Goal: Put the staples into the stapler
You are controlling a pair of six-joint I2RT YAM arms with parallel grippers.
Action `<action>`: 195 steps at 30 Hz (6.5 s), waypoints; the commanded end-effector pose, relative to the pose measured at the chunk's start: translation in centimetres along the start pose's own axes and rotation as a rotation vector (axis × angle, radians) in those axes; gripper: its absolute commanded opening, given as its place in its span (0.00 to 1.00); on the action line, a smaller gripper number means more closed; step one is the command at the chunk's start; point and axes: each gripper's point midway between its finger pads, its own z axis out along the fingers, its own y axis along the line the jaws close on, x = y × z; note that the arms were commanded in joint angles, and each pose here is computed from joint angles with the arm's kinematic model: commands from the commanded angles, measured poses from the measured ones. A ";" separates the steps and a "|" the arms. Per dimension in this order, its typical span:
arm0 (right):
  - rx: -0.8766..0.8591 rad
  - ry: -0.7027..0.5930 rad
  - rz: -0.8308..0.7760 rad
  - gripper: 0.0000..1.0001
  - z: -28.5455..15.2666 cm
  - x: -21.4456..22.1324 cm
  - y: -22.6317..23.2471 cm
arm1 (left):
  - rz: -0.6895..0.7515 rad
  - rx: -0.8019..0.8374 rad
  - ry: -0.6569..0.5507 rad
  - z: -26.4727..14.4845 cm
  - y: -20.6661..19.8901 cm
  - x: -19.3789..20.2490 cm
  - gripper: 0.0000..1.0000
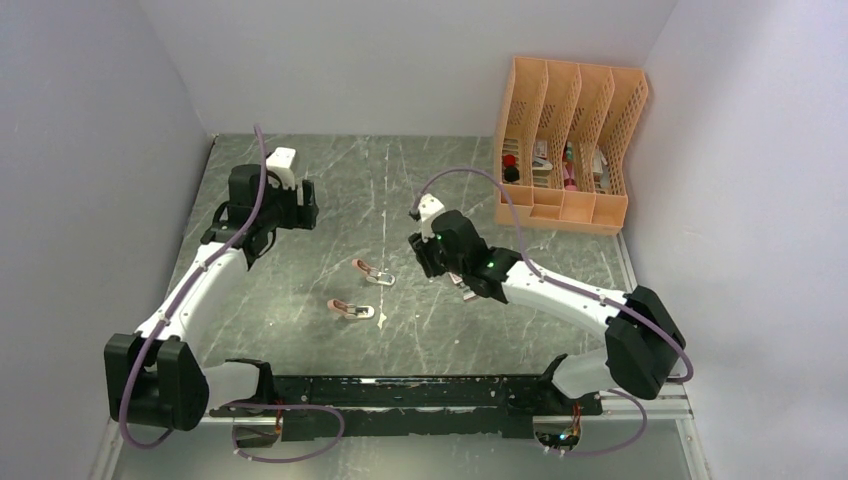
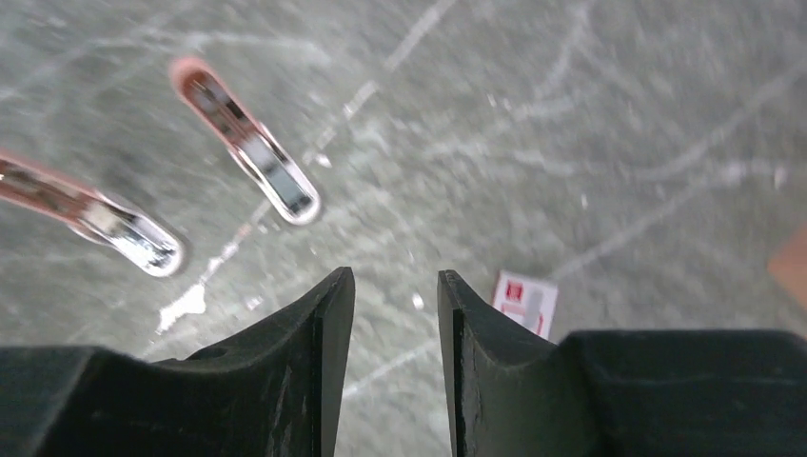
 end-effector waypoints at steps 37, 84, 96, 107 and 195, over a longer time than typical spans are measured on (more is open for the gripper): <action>0.198 0.458 0.323 0.52 -2.0 13.7 -6.5 | 0.018 0.162 -0.063 1.1 -6.2 -2.9 0.79; 0.173 0.541 0.217 0.49 1.8 14.8 -7.3 | 0.023 0.141 -0.077 0.6 -5.8 -3.2 0.79; 0.105 0.518 0.230 0.46 3.5 13.5 -6.1 | 0.026 0.138 -0.073 0.6 -5.7 -3.1 0.79; 0.036 0.464 0.168 0.46 8.6 9.6 -3.6 | 0.023 0.143 -0.075 0.5 -5.8 -3.1 0.79; -0.148 0.386 -0.093 0.30 8.6 8.9 -3.1 | 0.035 0.104 -0.061 0.5 -5.0 -2.6 0.79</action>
